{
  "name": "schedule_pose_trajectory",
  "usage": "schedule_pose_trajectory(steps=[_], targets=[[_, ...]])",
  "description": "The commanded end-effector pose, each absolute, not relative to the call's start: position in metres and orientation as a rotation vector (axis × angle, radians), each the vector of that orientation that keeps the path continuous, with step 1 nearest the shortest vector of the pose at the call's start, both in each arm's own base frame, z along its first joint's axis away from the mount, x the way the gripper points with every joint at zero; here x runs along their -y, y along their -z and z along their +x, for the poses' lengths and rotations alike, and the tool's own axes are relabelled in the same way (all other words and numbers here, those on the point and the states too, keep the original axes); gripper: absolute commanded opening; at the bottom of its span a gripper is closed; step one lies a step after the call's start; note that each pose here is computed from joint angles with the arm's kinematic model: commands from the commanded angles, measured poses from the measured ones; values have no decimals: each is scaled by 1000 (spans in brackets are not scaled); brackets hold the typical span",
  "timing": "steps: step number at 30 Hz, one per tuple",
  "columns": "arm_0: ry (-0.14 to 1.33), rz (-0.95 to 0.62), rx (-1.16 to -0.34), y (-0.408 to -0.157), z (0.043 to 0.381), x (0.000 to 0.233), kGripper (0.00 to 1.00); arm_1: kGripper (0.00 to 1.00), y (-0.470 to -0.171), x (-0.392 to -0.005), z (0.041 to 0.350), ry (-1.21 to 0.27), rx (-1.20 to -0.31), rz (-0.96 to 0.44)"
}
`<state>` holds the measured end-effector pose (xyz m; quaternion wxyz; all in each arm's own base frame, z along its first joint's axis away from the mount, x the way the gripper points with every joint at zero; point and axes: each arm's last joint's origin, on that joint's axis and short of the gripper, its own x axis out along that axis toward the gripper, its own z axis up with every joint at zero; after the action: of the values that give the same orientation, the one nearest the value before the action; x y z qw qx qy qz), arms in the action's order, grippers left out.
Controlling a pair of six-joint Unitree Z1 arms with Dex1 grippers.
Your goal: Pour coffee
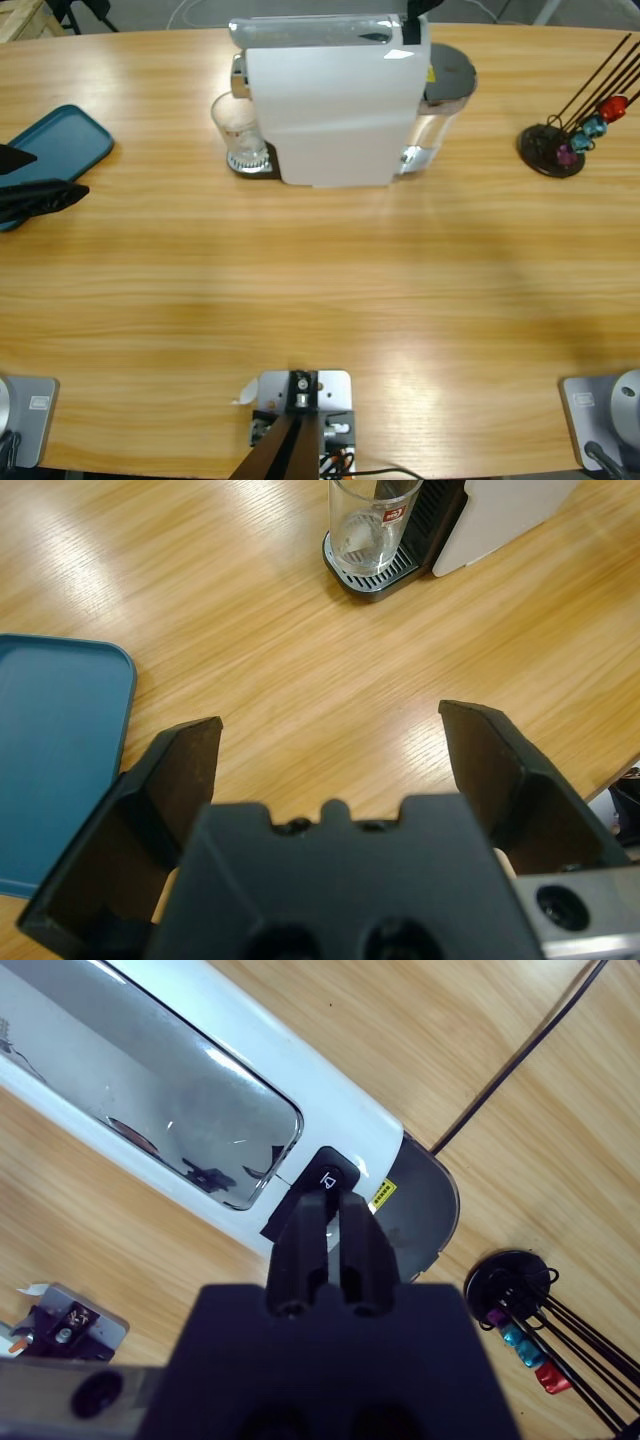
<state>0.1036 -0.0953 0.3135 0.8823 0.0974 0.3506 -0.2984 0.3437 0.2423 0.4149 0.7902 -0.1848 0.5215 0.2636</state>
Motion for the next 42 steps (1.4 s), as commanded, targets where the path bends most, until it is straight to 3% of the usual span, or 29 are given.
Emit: schedule_pose_trajectory(steps=[1,34,36,42], targets=[[616,218,-761,-302,101,94,941,0,-370,-250,362,-564,-1251,-420],[617,218,-760,-302,101,94,941,0,-344,-257,358,-598,-1291,-416],[617,218,-760,-302,101,94,941,0,-359,-254,355,-592,-1246,-405],[617,218,-762,-301,101,94,941,0,-470,-220,313,-560,-931,-349]])
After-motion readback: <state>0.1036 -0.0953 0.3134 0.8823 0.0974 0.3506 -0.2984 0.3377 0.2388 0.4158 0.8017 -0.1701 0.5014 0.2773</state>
